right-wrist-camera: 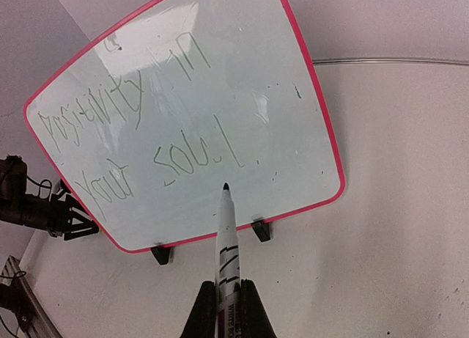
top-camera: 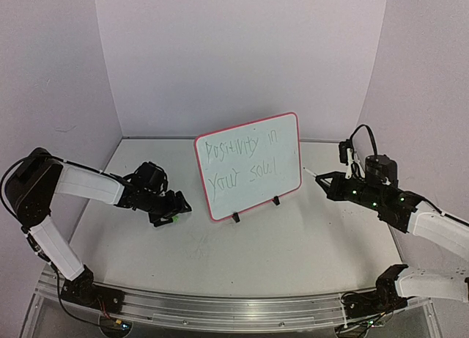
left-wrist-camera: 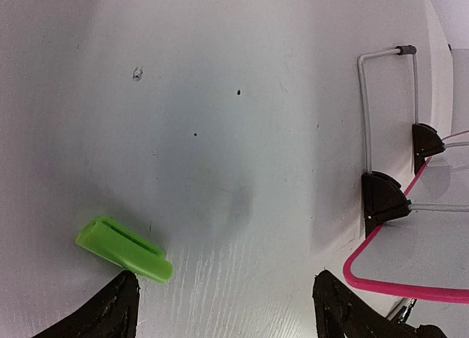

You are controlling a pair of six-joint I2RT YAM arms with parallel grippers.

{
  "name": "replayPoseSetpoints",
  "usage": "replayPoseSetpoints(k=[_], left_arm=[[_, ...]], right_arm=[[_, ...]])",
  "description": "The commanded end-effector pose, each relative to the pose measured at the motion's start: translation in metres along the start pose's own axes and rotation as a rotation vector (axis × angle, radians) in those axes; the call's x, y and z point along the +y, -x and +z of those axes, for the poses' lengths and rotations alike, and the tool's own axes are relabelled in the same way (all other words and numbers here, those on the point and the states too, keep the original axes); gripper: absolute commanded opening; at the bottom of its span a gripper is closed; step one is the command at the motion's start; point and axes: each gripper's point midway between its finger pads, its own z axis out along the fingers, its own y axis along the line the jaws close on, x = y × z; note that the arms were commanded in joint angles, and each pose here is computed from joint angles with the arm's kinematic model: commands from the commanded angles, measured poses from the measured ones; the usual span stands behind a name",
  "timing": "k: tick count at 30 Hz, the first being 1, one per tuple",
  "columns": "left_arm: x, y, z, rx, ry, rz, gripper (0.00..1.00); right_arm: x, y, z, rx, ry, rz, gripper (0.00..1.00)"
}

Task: Write a sentence on the whiteboard
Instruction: Pick up the pen cap from the corner of the board.

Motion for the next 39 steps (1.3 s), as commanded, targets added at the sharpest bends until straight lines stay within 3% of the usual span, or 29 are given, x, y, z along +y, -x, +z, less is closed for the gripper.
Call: replayPoseSetpoints(k=[1, 7, 12, 23, 39], left_arm=[[-0.025, 0.019, -0.001, -0.064, -0.07, 0.022, 0.82], [-0.055, 0.037, -0.018, -0.139, -0.162, 0.119, 0.85], [-0.062, 0.053, -0.04, -0.22, -0.136, 0.282, 0.89], [-0.043, 0.058, -0.006, -0.074, -0.074, 0.386, 0.91], [-0.006, 0.035, 0.015, 0.037, 0.024, 0.392, 0.89]], right_arm=[[-0.001, 0.002, -0.001, -0.014, -0.006, 0.004, 0.0], [-0.002, 0.002, -0.003, -0.013, -0.01, 0.005, 0.0], [-0.002, 0.002, -0.005, -0.016, -0.014, 0.004, 0.0], [-0.002, 0.004, -0.01, -0.021, -0.017, 0.004, 0.0], [-0.004, 0.002, -0.015, -0.015, -0.03, 0.005, 0.0]])
